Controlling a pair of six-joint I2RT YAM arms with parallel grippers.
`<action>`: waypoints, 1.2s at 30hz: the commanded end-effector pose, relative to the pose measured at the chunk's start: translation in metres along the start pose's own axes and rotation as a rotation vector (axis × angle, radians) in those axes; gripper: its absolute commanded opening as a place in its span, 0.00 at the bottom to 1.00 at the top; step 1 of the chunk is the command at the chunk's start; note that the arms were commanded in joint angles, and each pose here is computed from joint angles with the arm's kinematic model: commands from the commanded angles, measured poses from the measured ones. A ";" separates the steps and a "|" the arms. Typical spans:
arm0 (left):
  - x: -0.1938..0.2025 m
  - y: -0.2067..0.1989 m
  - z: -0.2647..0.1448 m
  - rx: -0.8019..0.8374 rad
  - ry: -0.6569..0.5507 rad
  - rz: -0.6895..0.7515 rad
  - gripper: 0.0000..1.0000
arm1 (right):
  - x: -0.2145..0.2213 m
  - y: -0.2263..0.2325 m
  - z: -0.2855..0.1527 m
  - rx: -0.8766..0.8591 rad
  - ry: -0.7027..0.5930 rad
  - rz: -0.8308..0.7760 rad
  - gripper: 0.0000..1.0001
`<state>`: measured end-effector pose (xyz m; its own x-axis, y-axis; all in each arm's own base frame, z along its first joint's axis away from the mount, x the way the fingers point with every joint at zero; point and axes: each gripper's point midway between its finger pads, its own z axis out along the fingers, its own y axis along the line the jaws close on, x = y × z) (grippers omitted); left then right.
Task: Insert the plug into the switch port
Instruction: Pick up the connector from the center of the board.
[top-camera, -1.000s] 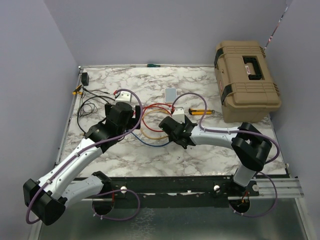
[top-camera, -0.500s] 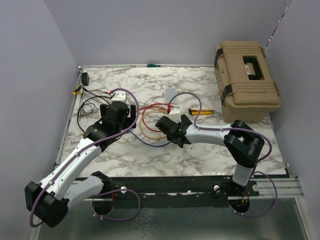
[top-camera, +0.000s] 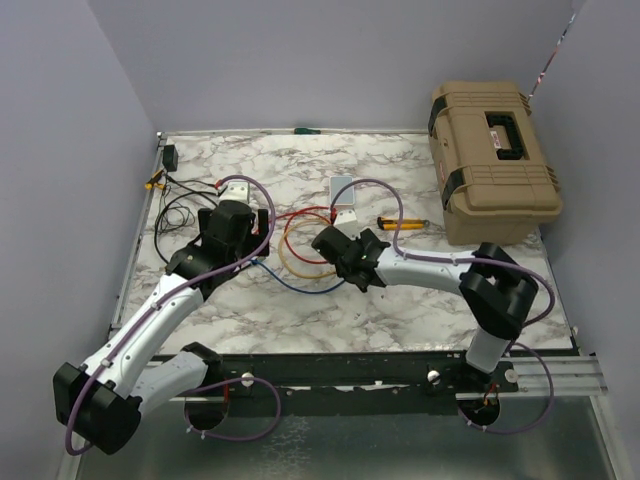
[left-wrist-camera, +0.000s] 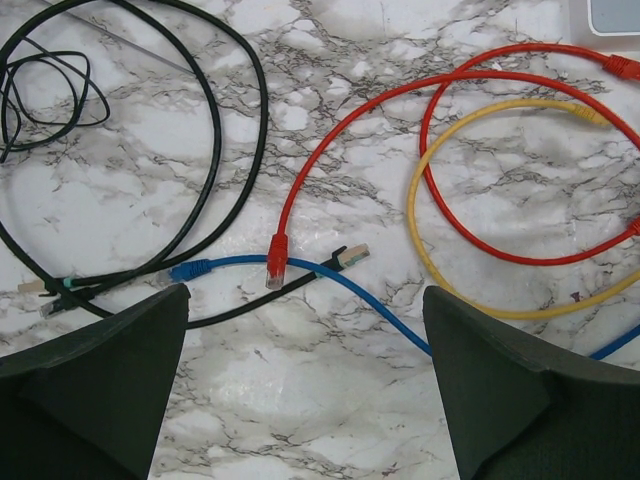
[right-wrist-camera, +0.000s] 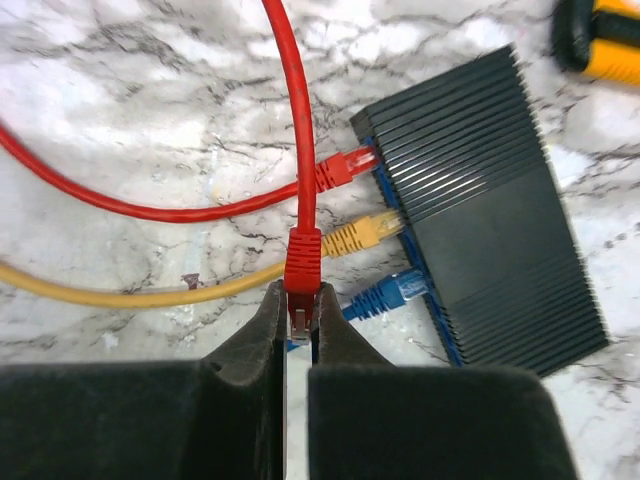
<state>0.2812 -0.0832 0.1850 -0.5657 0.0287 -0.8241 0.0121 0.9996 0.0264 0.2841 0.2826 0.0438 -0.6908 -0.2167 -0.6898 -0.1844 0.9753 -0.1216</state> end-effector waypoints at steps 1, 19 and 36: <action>0.008 -0.003 0.006 0.022 0.028 0.012 0.99 | -0.045 -0.008 -0.032 -0.047 -0.142 -0.034 0.00; 0.037 -0.046 0.022 0.186 0.183 -0.084 0.99 | -0.113 -0.043 -0.103 -0.227 -0.404 -0.053 0.01; -0.007 -0.044 -0.003 0.219 0.037 -0.098 0.99 | -0.120 -0.041 -0.135 -0.372 -0.514 -0.122 0.01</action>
<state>0.2738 -0.1369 0.1369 -0.7070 -0.0896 -0.7015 0.0986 0.9698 -0.2232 0.2850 0.2520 0.2014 -0.3128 -0.2232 -0.9232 -0.4633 0.8844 -0.0568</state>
